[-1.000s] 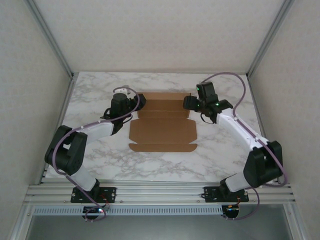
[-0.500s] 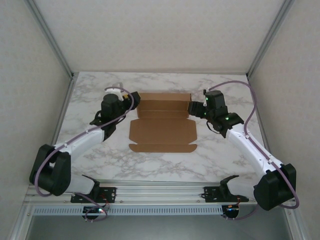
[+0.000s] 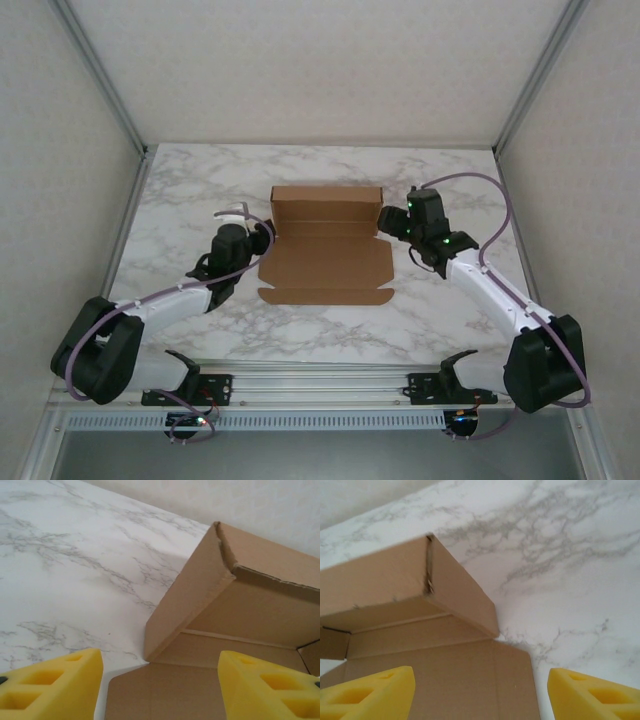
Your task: Fold the paper box
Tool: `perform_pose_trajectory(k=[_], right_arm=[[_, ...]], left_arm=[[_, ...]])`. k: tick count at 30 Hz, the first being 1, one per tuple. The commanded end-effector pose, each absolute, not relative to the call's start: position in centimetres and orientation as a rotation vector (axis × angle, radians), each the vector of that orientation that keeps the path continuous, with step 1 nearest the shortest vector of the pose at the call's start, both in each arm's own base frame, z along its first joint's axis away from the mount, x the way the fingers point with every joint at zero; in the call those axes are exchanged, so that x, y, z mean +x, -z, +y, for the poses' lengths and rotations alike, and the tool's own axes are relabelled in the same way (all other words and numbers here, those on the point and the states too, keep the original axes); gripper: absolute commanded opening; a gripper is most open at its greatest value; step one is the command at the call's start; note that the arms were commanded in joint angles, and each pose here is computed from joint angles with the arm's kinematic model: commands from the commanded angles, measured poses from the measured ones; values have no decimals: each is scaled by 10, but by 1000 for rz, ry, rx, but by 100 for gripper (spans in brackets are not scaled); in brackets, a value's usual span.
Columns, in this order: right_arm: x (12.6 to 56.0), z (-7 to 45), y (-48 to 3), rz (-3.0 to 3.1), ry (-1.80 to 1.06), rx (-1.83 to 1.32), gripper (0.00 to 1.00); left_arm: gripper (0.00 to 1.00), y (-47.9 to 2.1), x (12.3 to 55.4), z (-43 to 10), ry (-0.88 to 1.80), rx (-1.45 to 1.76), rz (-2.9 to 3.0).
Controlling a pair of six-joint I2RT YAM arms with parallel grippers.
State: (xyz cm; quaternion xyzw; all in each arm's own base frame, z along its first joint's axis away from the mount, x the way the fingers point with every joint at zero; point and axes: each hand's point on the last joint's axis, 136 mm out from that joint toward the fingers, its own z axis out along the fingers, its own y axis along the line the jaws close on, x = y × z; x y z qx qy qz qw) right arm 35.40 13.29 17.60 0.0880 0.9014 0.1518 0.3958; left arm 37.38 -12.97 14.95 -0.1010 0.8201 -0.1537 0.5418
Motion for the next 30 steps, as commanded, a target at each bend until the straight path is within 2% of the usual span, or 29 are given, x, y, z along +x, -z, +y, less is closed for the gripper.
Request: perform_pose_trajectory(k=[1, 4, 11, 12, 18, 22, 30], right_arm=[[350, 132, -166, 2295, -426, 284, 70], [346, 134, -170, 2293, -432, 227, 70], [361, 160, -227, 2245, -405, 12, 65], [364, 164, -234, 2234, -419, -12, 62], [391, 191, -238, 2351, -423, -134, 23], [398, 202, -222, 2435, -427, -176, 9], [423, 204, -204, 2500, -379, -163, 7]], left_arm=[[63, -152, 380, -118, 346, -339, 1974], [63, -150, 383, -123, 369, -334, 2031], [61, -154, 387, -131, 432, -387, 2066], [62, -157, 387, -131, 434, -394, 2064], [62, -181, 386, -129, 457, -433, 2049], [62, -195, 377, -131, 509, -431, 2038], [62, -193, 362, -132, 543, -415, 2066]])
